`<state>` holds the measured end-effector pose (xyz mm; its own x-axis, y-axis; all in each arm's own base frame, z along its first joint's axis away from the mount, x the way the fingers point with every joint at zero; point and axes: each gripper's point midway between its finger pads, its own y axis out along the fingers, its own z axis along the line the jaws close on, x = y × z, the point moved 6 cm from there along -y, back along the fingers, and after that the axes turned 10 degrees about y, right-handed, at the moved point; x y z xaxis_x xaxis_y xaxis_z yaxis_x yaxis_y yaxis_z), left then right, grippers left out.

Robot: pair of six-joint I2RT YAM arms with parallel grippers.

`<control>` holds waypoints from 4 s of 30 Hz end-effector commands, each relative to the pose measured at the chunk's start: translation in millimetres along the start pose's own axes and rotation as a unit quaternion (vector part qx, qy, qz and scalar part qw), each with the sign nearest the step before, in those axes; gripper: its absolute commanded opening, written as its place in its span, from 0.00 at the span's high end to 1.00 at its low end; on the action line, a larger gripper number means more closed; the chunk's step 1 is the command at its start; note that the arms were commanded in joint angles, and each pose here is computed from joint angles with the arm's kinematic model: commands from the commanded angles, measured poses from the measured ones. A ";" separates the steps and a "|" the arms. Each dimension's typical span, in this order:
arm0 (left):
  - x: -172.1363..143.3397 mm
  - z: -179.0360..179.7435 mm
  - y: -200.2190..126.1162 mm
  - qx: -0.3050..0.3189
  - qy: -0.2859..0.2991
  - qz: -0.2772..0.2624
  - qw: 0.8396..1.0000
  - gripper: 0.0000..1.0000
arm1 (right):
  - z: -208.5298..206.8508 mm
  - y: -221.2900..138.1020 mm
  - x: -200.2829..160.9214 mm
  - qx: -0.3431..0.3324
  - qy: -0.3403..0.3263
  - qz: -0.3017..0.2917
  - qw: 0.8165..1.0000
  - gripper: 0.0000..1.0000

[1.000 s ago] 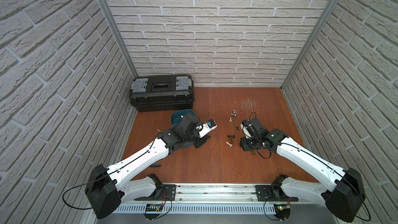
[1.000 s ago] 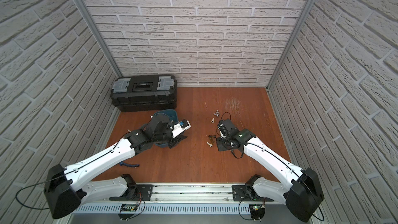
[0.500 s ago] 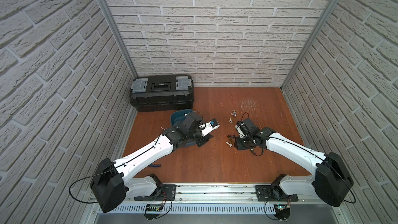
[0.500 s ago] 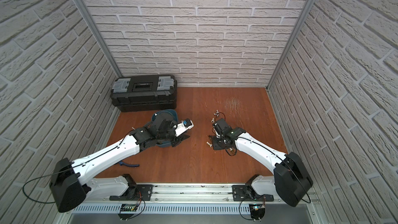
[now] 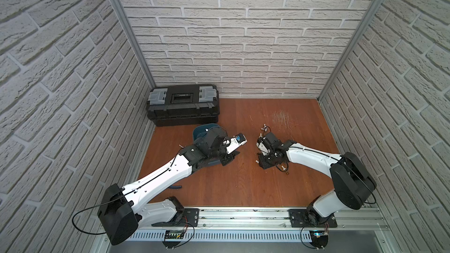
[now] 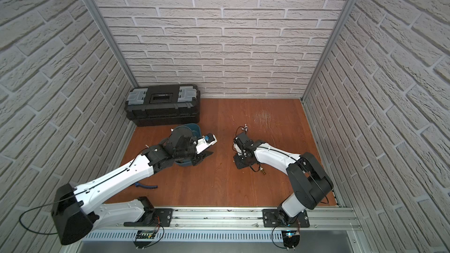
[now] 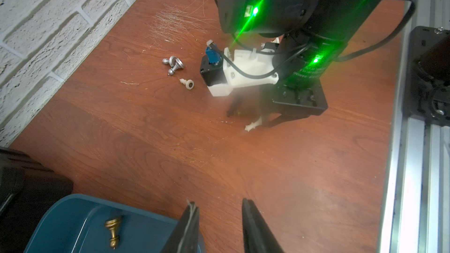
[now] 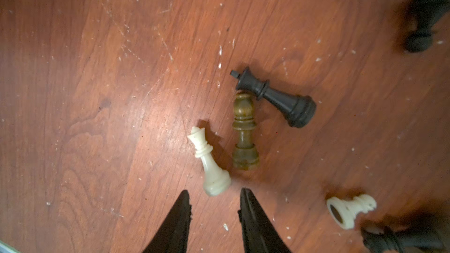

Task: Put the chess pieces into the storage box
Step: Pick up the chess piece at the center of the board, then place the chess piece in the storage box, then pick up the chess piece at the center of the board.

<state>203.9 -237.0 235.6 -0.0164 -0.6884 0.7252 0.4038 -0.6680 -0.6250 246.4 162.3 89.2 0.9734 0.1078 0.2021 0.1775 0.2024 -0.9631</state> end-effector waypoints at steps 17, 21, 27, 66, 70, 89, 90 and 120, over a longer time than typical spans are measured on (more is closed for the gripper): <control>4.6 -7.8 1.5 -0.002 0.024 0.010 1.000 0.65 | 13.9 23.2 0.8 0.003 -0.029 0.018 0.999 0.63; 5.0 -9.2 1.9 -0.003 0.027 0.012 1.000 0.65 | 15.1 26.5 -2.1 -0.002 -0.037 0.026 0.999 0.65; 6.1 -9.9 -0.5 0.002 0.030 0.013 0.999 0.65 | 16.3 24.6 -7.4 -0.008 -0.048 0.035 0.998 0.71; -80.3 129.7 -97.0 0.378 -0.274 0.079 0.881 0.63 | 217.1 -6.2 133.5 0.193 -0.106 -0.066 0.973 0.75; -80.5 130.3 -98.1 0.376 -0.279 0.067 0.881 0.63 | 221.6 -9.7 136.1 0.191 -0.106 -0.065 0.974 0.64; -31.5 70.9 17.1 0.226 -0.314 0.139 0.912 0.63 | 59.9 -121.9 90.2 0.043 0.008 -0.169 0.985 0.55; -26.1 58.0 32.7 0.219 -0.315 0.150 0.911 0.62 | 45.0 -119.7 83.6 0.037 0.024 -0.165 0.985 0.55; 15.4 -60.0 219.6 0.218 -0.465 0.134 0.848 0.58 | -63.3 -163.7 -34.5 0.008 0.115 -0.318 0.941 0.58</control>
<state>234.8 -403.6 98.0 0.7809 -0.1772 0.5989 0.5631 -0.2152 -0.7979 193.2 68.4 223.2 0.7038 -0.2431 0.6675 0.7097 0.1984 -0.6760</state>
